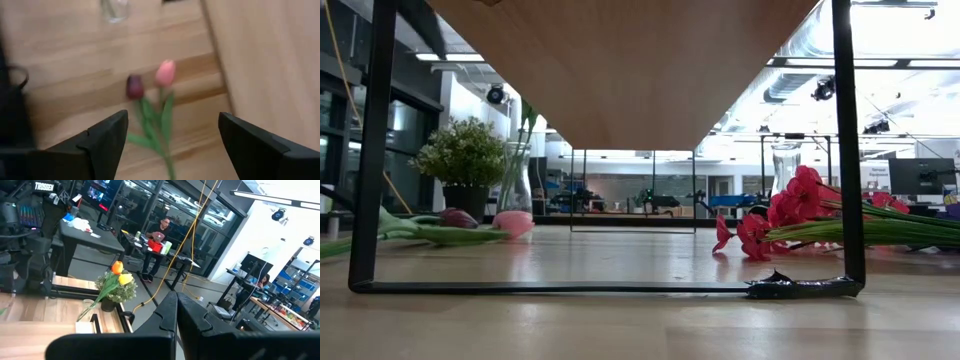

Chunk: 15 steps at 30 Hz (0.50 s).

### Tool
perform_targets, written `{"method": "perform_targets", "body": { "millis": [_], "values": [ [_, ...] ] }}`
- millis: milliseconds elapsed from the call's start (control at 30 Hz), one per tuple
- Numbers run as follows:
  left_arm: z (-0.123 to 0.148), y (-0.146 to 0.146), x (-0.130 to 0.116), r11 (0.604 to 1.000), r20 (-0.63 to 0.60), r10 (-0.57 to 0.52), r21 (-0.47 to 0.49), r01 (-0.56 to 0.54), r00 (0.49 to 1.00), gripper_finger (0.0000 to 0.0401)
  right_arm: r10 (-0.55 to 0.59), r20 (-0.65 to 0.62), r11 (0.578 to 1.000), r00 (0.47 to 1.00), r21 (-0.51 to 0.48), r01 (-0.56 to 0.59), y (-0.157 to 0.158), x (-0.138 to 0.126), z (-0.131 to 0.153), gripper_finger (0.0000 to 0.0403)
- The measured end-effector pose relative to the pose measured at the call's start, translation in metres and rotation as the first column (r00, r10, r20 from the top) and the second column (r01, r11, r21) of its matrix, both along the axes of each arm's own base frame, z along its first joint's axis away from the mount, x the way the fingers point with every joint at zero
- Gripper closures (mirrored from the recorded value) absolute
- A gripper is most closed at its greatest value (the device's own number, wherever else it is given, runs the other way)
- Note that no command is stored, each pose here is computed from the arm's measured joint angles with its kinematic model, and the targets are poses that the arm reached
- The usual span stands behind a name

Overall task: Pick and place flowers into a vace then onto a shelf
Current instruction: Put the dark red tulip into the left transparent vase

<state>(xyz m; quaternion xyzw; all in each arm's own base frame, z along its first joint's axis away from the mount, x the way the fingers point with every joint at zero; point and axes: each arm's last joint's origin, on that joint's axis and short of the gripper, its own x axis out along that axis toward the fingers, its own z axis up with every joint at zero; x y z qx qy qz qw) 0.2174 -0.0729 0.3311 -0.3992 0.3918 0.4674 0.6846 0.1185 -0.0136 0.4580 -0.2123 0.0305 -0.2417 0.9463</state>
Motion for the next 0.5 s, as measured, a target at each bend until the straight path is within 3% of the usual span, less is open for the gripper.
{"method": "perform_targets", "body": {
  "millis": [267,500],
  "values": [
    [-0.021,-0.002,0.001,0.999,-0.168,0.05,0.023,-0.047,0.985,0.0057,0.0,-0.002,1.0,1.0,0.0,0.0,0.0,0.0,0.0,0.0402],
    [-0.068,-0.004,0.004,0.997,-0.174,0.073,-0.011,-0.076,0.982,0.0057,0.0,-0.002,1.0,1.0,0.0,0.0,0.0,0.0,0.0,0.0402]
  ]
}}
